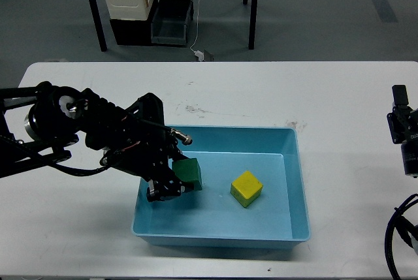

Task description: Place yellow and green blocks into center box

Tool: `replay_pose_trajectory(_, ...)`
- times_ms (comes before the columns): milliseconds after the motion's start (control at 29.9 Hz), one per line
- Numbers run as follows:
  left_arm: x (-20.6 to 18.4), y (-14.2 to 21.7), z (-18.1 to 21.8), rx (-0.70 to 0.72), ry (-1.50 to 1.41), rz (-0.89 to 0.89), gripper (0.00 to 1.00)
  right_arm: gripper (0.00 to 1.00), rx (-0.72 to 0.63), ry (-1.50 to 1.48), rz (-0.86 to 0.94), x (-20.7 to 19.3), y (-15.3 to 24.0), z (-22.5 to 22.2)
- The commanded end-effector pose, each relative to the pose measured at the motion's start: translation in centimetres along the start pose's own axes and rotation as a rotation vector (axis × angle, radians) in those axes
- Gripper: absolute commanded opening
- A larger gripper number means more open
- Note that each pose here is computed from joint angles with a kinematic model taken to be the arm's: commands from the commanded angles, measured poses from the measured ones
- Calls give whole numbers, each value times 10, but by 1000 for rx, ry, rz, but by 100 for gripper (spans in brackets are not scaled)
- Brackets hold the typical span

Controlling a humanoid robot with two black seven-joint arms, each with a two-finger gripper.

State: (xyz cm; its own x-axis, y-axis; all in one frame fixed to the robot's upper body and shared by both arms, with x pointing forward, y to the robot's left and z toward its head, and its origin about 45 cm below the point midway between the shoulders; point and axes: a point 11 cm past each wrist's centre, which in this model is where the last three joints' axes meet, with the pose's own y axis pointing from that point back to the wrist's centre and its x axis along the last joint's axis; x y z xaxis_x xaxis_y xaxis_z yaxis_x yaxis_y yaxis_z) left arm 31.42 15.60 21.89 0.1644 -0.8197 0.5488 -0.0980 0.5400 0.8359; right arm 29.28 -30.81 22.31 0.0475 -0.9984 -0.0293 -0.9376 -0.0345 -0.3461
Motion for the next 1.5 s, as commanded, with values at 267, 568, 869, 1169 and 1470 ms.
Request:
replay_pose_trajectory(267,-3,-8,-9,-34,167,51,94,100,2,-10,-25,-8,-1,0)
replay_pose_trajectory(568,68,36,-13,-296,649,560,99,100,-12,-69,-80,-26,-4,3)
replay_pose_trajectory(869,35,79,-34,-602,1239,1137,100,100,-116,-682,-37,-35,-18,10)
replay_pose_trajectory(1169,-51,84,-59,-607,1814,1730,100,100,-142,-1171,-17,-30,-14,10)
replay_pose_trajectory(1470,-103,67,-43,-989,2320,1974,100,100,-190,-1363,33,-12,13,12)
